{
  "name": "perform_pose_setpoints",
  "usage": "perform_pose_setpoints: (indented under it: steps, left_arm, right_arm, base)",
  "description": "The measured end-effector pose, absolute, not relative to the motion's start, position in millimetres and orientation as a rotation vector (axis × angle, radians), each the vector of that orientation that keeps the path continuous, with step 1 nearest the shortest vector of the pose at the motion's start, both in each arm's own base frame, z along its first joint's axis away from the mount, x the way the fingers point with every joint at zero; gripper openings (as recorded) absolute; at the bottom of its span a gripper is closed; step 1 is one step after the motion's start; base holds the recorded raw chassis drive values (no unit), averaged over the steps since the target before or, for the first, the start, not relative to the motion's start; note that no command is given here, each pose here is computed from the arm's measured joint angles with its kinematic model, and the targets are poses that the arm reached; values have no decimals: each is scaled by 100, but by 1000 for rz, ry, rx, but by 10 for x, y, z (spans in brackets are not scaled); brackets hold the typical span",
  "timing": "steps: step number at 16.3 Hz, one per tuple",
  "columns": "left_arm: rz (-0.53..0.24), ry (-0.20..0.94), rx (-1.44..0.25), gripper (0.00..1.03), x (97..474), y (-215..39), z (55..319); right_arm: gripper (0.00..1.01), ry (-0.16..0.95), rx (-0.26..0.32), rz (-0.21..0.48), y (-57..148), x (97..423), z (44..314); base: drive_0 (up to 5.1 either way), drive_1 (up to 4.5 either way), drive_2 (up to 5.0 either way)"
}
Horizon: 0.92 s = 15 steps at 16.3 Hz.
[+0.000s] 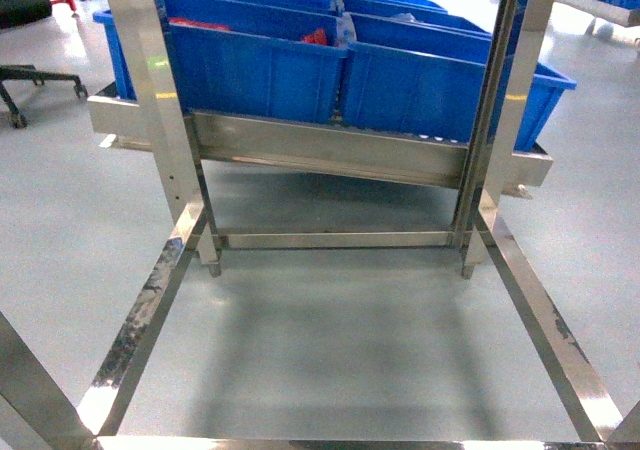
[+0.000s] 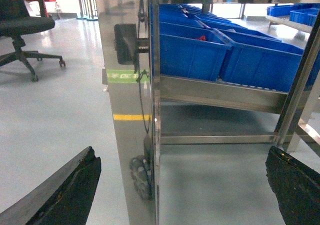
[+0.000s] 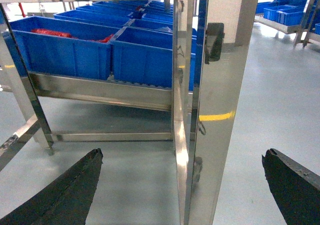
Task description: Pick capacitor and pack into box
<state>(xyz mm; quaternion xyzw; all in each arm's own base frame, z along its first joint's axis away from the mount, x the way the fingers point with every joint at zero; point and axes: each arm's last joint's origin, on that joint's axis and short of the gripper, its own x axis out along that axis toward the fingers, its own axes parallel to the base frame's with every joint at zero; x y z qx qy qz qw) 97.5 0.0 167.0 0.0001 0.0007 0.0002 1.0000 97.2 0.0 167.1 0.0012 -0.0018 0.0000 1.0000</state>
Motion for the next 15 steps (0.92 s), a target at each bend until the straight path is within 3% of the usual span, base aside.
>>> perform_pose_setpoints:
  steps: [15]
  left_arm:
    - [0, 1, 0, 98, 975, 0, 1670]
  right_arm:
    - [98, -4, 2, 0, 0, 972, 1671]
  base:
    - [0, 0, 0]
